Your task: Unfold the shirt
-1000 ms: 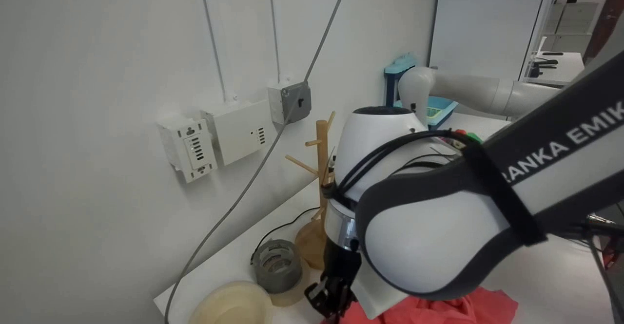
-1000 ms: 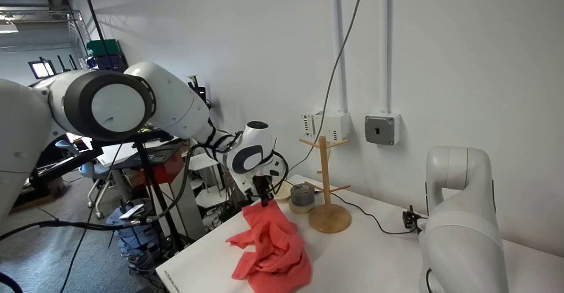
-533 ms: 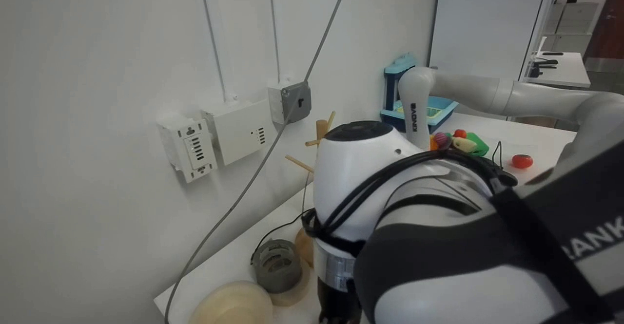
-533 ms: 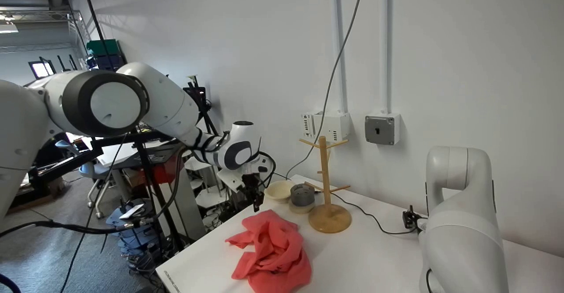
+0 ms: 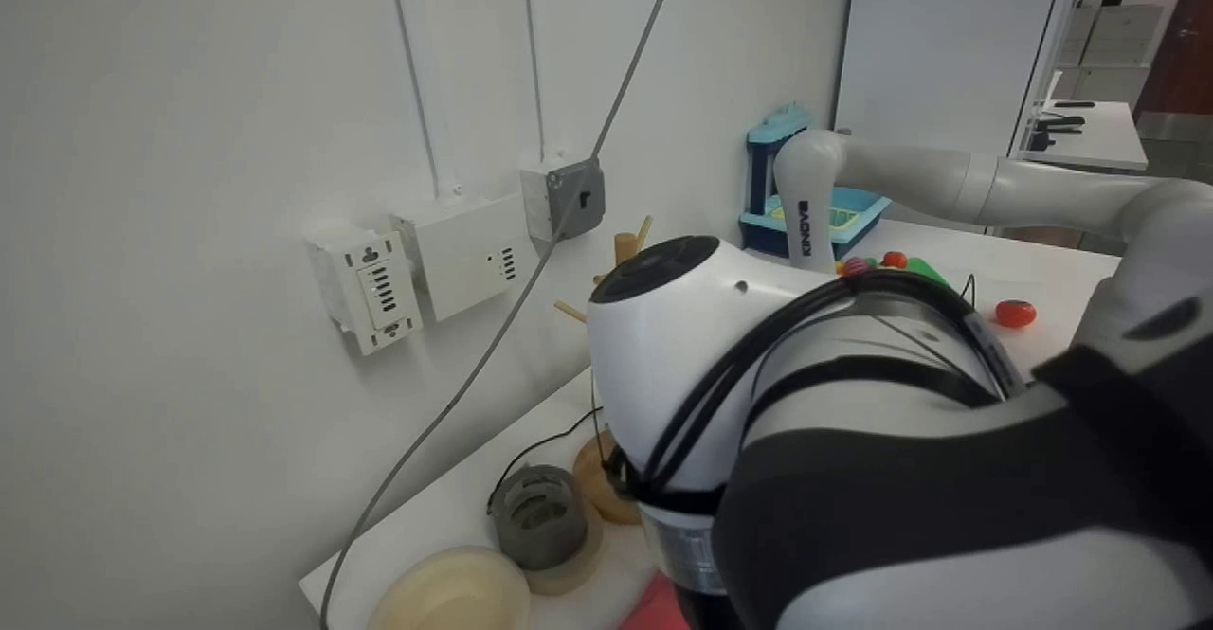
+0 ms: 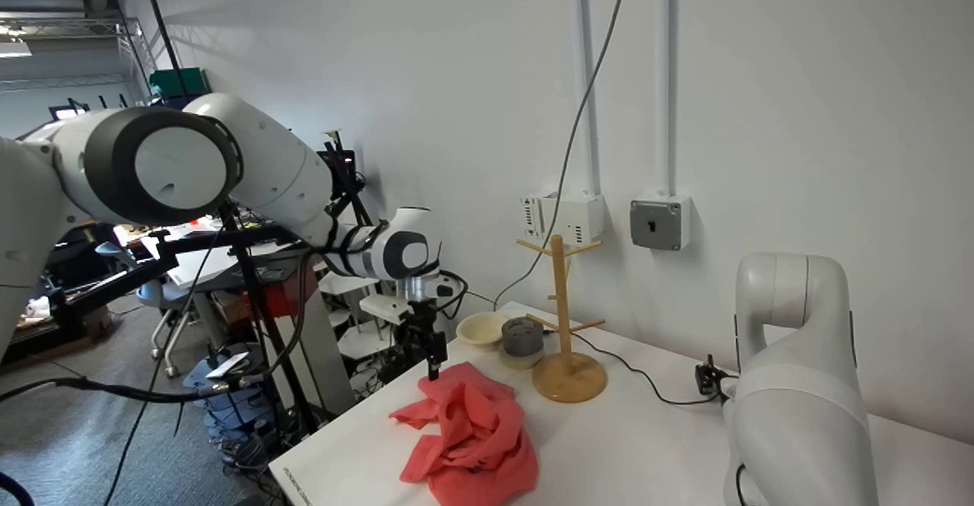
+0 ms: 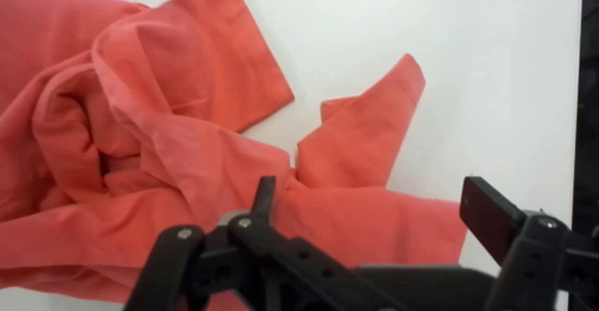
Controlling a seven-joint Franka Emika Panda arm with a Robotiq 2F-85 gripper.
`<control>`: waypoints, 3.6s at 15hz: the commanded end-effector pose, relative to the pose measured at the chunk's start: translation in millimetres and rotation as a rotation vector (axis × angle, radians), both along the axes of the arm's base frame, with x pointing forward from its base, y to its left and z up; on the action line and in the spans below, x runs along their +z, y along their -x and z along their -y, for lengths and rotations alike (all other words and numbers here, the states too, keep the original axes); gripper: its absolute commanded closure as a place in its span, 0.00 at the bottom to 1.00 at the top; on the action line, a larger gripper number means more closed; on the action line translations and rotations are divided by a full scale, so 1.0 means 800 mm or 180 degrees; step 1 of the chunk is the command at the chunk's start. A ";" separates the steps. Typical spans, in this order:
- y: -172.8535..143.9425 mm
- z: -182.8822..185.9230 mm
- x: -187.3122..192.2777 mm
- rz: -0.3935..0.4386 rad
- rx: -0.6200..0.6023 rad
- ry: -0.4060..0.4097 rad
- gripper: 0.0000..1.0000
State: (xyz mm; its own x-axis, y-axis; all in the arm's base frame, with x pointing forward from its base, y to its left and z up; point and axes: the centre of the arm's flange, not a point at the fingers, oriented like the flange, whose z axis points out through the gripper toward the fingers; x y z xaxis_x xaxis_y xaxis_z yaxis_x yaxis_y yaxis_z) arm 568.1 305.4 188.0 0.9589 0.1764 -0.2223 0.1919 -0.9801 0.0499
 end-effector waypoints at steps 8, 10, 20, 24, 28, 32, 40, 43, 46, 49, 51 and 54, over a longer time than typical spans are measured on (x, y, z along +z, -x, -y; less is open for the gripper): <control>0.002 0.102 -0.008 -0.0022 0.0710 0.0614 0.01; 0.004 0.123 -0.016 -0.0095 0.0687 0.0660 0.09; 0.022 0.160 -0.031 -0.0350 0.0504 0.0656 0.90; 0.027 0.167 -0.029 -0.0394 0.0466 0.0618 1.00; 0.033 0.177 -0.030 -0.0420 0.0431 0.0624 1.00; 0.051 0.197 -0.032 -0.0546 0.0364 0.0739 1.00; 0.127 0.277 -0.041 -0.1108 0.0138 0.1050 1.00; 0.137 0.298 -0.038 -0.1239 0.0041 0.1034 1.00; 0.119 0.303 -0.023 -0.1066 -0.0028 0.0989 1.00; 0.092 0.292 0.013 -0.0777 -0.0011 0.0976 1.00; 0.071 0.282 0.038 -0.0460 0.0039 0.1150 1.00; 0.038 0.271 0.066 -0.0077 0.0164 0.1528 1.00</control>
